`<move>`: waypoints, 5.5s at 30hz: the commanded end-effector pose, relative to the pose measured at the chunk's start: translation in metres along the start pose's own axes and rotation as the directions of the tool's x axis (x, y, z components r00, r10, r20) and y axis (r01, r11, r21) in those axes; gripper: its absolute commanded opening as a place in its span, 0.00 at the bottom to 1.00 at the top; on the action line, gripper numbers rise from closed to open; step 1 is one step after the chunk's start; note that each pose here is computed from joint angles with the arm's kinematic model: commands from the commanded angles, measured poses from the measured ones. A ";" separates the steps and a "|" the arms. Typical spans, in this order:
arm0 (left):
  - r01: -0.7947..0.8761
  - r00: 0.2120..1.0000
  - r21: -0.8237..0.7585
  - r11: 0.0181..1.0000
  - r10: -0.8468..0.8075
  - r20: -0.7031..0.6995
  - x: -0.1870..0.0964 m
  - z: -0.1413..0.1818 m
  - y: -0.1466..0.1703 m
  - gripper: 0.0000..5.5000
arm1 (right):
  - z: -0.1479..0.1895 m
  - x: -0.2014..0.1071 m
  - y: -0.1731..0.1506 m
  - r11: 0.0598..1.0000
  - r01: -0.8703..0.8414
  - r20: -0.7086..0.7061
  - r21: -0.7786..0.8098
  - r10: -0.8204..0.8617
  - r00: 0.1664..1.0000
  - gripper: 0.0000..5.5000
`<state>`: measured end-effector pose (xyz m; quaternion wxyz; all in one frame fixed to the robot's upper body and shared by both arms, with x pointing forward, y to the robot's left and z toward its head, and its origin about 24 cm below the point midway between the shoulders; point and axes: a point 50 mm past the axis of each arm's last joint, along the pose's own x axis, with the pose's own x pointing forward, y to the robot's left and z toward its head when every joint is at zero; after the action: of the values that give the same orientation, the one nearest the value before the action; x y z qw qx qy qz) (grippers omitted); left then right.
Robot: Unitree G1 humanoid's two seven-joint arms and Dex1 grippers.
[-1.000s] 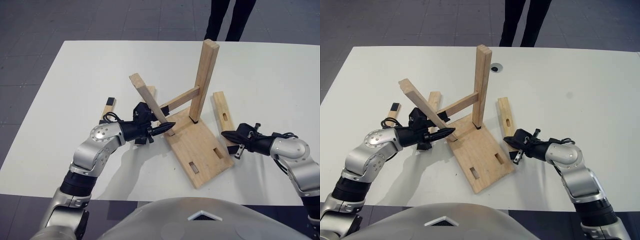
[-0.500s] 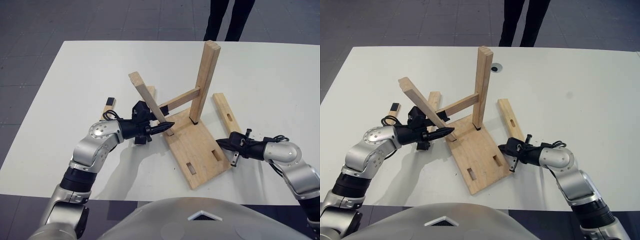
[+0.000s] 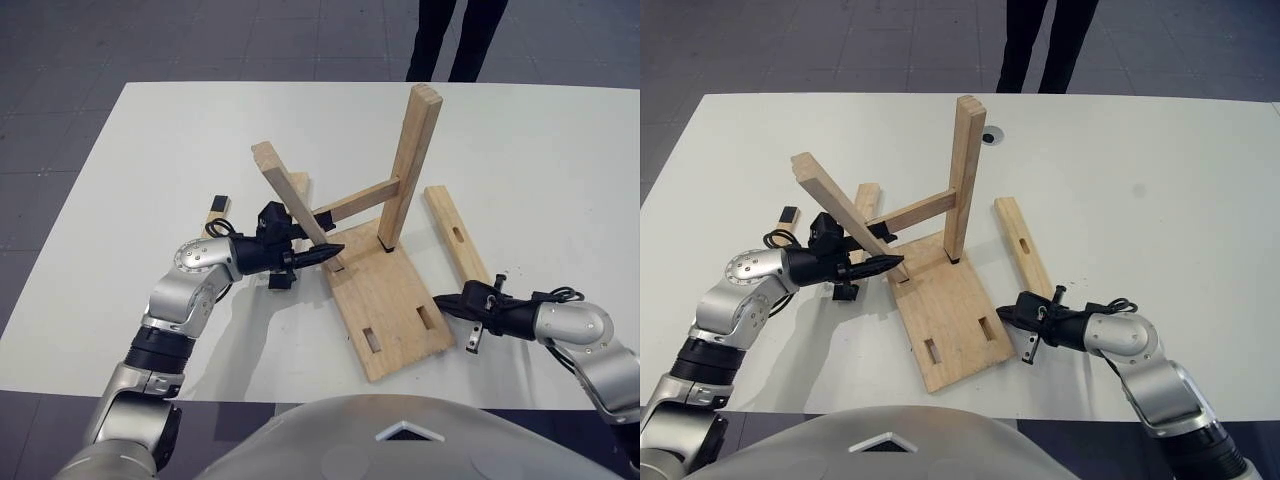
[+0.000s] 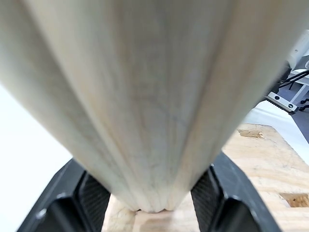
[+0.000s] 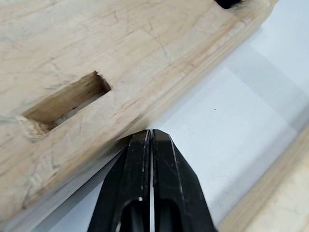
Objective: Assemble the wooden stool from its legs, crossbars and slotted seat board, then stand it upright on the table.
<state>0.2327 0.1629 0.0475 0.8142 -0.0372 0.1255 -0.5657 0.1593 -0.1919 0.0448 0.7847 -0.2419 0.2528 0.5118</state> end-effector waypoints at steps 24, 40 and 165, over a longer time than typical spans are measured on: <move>-0.063 0.998 0.001 0.998 0.063 -0.001 -0.046 -0.008 -0.015 0.77 | -0.013 0.002 0.009 0.999 -0.026 -0.063 0.046 0.029 0.998 0.02; -0.353 0.880 0.220 0.909 0.403 -0.251 -0.073 -0.021 -0.009 0.77 | 0.016 0.007 0.052 0.972 -0.216 0.072 0.086 0.211 0.975 0.02; -0.041 0.979 -0.096 0.995 0.021 -0.203 -0.027 -0.018 -0.115 0.02 | 0.035 -0.004 0.054 0.946 -0.094 0.108 0.310 0.064 0.992 0.02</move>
<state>0.1136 0.1466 0.0642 0.8051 -0.0606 0.2095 -0.5516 0.1127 -0.1556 0.0696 0.8120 -0.0654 0.2993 0.4968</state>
